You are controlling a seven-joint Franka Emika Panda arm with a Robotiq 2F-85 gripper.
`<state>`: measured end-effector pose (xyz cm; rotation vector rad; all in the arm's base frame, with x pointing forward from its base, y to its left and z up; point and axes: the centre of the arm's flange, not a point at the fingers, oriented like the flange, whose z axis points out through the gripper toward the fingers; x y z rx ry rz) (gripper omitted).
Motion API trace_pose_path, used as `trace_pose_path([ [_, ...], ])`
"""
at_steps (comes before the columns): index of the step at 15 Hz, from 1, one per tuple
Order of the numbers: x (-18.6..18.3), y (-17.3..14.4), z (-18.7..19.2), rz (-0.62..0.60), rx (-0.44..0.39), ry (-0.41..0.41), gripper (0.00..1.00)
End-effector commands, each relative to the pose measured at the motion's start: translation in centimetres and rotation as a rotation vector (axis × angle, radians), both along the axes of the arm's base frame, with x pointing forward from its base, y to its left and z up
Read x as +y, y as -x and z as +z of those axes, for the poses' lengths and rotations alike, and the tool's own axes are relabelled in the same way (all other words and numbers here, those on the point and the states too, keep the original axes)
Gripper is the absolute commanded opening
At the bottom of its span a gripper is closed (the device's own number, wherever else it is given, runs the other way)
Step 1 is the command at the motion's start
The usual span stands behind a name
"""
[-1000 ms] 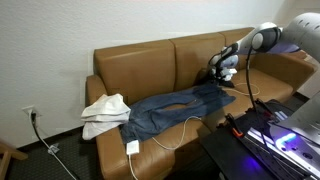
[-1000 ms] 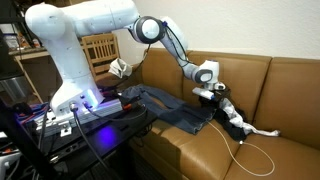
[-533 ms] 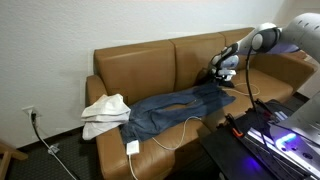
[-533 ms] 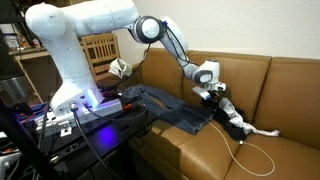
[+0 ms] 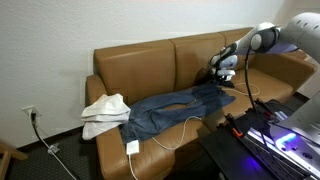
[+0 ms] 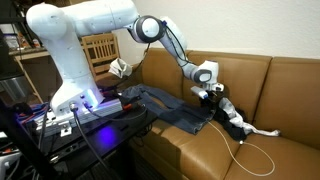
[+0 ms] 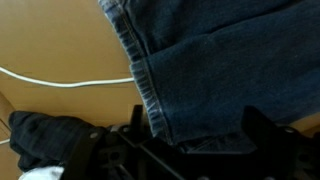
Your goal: Fold the trouser on the couch
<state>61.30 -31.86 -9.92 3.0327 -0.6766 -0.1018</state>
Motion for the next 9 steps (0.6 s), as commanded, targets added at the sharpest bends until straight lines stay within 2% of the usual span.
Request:
trace_pose_path([
  [1,-1.5,-3.8,-5.5,-0.051,0.048,-0.03,1.0],
  [5,-2.3,-3.3,-6.4,-0.218,0.02,0.085,1.0],
  [9,-3.3,-2.6,-6.6,-0.329,-0.019,0.174,1.0],
])
